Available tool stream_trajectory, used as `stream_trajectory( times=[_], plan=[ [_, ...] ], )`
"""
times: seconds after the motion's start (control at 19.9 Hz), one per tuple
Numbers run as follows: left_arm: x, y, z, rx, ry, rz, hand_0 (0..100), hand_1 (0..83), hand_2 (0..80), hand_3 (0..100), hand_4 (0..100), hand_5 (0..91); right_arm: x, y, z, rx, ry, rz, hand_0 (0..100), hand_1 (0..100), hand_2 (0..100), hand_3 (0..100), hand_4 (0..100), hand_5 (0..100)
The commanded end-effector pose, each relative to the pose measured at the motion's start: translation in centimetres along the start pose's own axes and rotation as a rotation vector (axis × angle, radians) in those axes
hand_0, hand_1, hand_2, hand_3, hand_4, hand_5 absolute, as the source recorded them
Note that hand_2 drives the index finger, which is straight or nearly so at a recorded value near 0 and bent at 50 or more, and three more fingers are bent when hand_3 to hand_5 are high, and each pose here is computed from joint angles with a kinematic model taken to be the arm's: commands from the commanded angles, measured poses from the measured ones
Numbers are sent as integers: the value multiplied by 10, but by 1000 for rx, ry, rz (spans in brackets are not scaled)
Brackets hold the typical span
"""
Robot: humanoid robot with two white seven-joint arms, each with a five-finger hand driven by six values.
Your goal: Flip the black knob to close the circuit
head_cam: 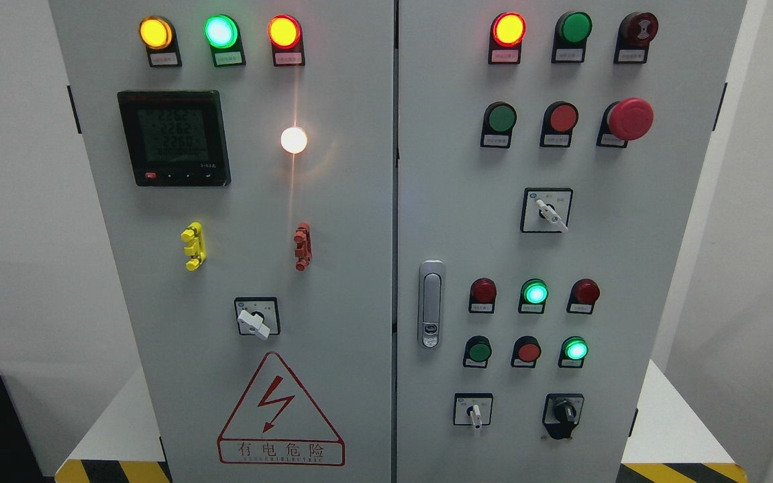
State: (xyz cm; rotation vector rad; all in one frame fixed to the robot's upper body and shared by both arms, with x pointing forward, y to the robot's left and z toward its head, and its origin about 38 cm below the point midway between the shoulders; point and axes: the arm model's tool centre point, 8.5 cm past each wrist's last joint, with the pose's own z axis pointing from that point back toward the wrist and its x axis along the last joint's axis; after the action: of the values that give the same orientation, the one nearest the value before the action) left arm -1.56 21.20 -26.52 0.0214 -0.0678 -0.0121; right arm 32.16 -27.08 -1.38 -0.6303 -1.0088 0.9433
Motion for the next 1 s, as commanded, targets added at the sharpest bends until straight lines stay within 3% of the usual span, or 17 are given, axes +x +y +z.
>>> stream_trajectory(
  times=[0.0,0.15,0.3,0.95],
  plan=[
    [0,0,0,1,0,0,120,556,0,0,0,0,45,-100,23,-272,-66,83,0,0,900,1000,948,961],
    [0,0,0,1,0,0,120,556,0,0,0,0,59,-119,22,-325,-49,121,0,0,912,1000,963,973],
    [0,0,0,1,0,0,120,556,0,0,0,0,75,-133,22,-329,-31,131,0,0,917,1000,964,978],
    [0,0,0,1,0,0,120,556,0,0,0,0,100,-173,19,-401,-3,203,0,0,929,1000,985,992]
  ],
)
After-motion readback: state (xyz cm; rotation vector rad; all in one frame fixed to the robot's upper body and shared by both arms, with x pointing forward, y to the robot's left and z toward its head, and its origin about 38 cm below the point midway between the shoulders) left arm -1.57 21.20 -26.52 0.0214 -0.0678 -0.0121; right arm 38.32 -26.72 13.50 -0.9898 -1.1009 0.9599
